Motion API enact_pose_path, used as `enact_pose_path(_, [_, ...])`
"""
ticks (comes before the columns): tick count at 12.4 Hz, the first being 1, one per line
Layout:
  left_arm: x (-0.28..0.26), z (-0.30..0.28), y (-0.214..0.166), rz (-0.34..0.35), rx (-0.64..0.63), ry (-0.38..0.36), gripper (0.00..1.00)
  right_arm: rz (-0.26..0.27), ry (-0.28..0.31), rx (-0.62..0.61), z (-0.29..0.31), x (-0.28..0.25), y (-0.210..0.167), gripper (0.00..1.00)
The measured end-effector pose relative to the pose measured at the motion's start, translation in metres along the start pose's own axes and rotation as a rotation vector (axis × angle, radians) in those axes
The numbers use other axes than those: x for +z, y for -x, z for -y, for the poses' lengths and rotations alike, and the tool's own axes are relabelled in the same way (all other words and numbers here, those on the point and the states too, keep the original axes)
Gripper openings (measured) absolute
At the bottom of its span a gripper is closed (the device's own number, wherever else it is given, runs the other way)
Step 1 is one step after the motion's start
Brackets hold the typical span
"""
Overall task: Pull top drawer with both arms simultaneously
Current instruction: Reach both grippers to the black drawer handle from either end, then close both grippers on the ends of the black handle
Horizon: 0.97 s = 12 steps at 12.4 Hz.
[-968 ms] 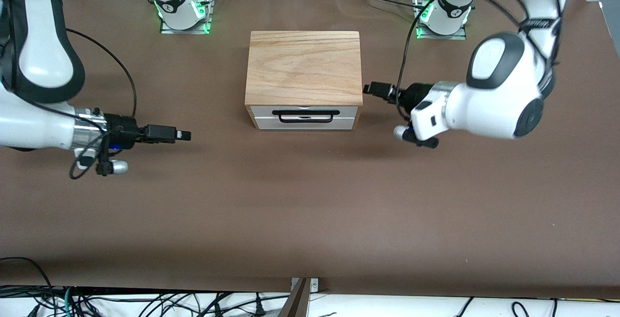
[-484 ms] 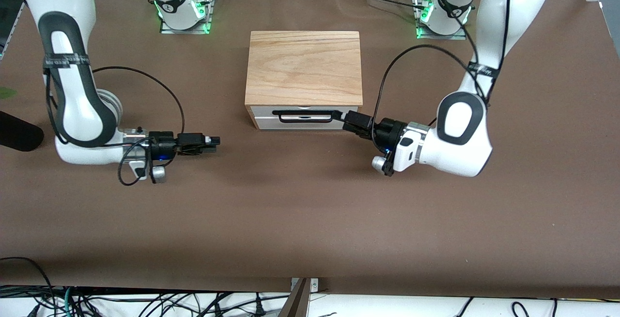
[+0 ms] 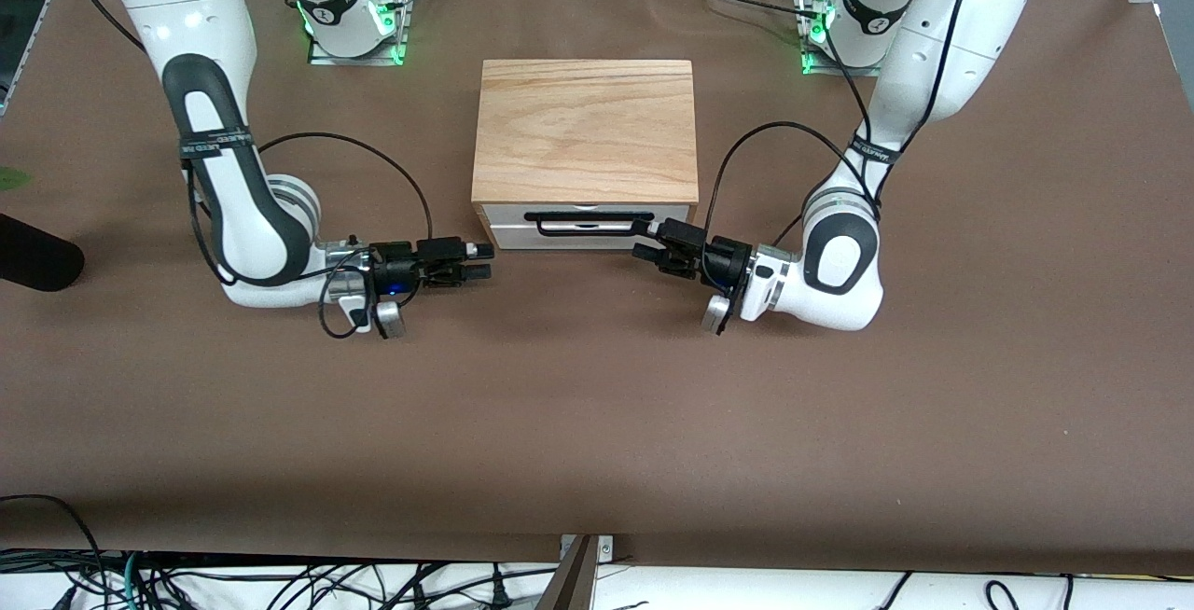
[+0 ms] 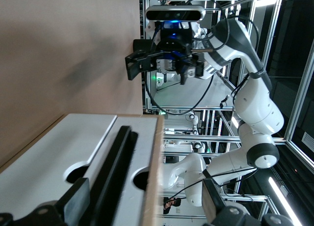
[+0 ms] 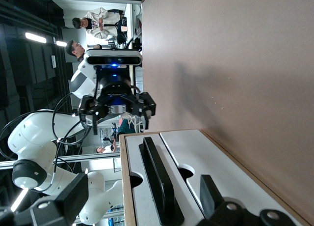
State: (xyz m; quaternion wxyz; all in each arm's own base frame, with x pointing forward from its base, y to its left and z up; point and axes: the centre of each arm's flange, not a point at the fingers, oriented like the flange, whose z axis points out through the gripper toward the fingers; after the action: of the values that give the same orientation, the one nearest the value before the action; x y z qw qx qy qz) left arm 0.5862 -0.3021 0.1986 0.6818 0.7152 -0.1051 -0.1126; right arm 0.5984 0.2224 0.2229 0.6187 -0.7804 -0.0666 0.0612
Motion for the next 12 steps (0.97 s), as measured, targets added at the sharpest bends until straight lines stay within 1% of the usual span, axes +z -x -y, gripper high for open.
enact_pose_path(3, [0.004, 0.022, 0.008, -0.02, -0.021, 0.029, 1.0, -0.001, -0.049, -0.027, -0.015, 0.021, 0.01, 1.0])
enact_pose_path(5, [0.014, 0.032, 0.015, -0.022, -0.037, 0.051, 0.95, -0.001, -0.077, -0.053, -0.024, 0.042, 0.021, 1.0])
enact_pose_path(6, [0.017, 0.035, 0.017, -0.02, -0.041, 0.055, 0.84, -0.002, -0.09, -0.06, -0.03, 0.052, 0.027, 1.0])
enact_pose_path(8, [0.022, 0.036, 0.019, -0.014, -0.044, 0.058, 0.58, -0.012, -0.116, -0.068, -0.04, 0.07, 0.038, 1.0])
enact_pose_path(9, [0.023, 0.036, 0.02, -0.012, -0.047, 0.059, 0.48, -0.014, -0.123, -0.064, -0.042, 0.077, 0.042, 1.0])
enact_pose_path(10, [0.024, 0.038, 0.022, -0.01, -0.05, 0.06, 0.48, -0.014, -0.127, -0.063, -0.043, 0.081, 0.044, 1.0])
enact_pose_path(12, [0.024, 0.044, 0.025, -0.017, -0.06, 0.05, 0.26, -0.018, -0.136, -0.06, -0.043, 0.084, 0.045, 1.0])
